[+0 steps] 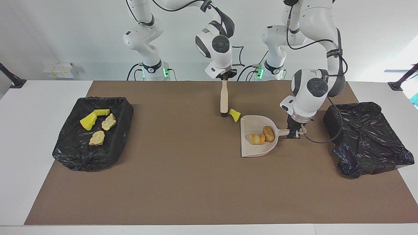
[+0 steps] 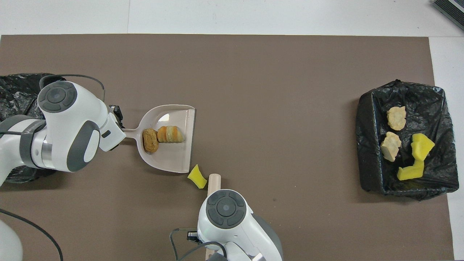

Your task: Sweep and dump trash in bin

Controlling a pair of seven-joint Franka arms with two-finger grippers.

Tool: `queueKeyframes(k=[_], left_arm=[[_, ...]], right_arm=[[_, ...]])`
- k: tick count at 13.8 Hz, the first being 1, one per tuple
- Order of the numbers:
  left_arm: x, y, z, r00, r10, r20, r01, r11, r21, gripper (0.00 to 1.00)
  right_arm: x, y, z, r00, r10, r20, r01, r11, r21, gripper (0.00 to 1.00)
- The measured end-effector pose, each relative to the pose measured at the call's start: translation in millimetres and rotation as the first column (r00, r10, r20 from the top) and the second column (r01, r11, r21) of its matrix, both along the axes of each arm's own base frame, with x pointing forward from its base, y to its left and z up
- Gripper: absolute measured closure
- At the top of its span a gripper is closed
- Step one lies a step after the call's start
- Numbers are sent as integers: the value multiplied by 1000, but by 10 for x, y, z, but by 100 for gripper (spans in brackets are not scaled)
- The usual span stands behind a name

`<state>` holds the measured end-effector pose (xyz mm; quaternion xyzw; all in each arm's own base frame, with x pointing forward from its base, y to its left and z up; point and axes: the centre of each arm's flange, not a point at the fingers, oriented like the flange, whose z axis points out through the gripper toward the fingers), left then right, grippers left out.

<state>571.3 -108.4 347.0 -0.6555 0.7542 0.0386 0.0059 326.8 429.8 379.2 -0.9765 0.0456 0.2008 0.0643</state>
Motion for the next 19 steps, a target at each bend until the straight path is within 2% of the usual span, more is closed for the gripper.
queueKeyframes(k=[3,7,12,15,19], left_arm=[[2,27,-7,999,-51,-6,51,999,-2,69],[-56,71,-53,998,-60,-21,60,998,-1,69],[-227,77,-102,998,48,-35,-48,999,12,69],[-302,20,-97,995,90,-33,-89,996,22,69],[-339,-119,-94,998,66,-2,-65,992,104,69]], right_arm=[[27,21,15,1000,-12,21,12,1000,15,74],[32,35,26,996,-89,12,89,996,-14,74],[143,81,25,982,-182,49,182,983,4,74],[226,197,8,976,-216,39,214,976,39,74],[383,418,58,970,-239,36,235,968,86,74]])
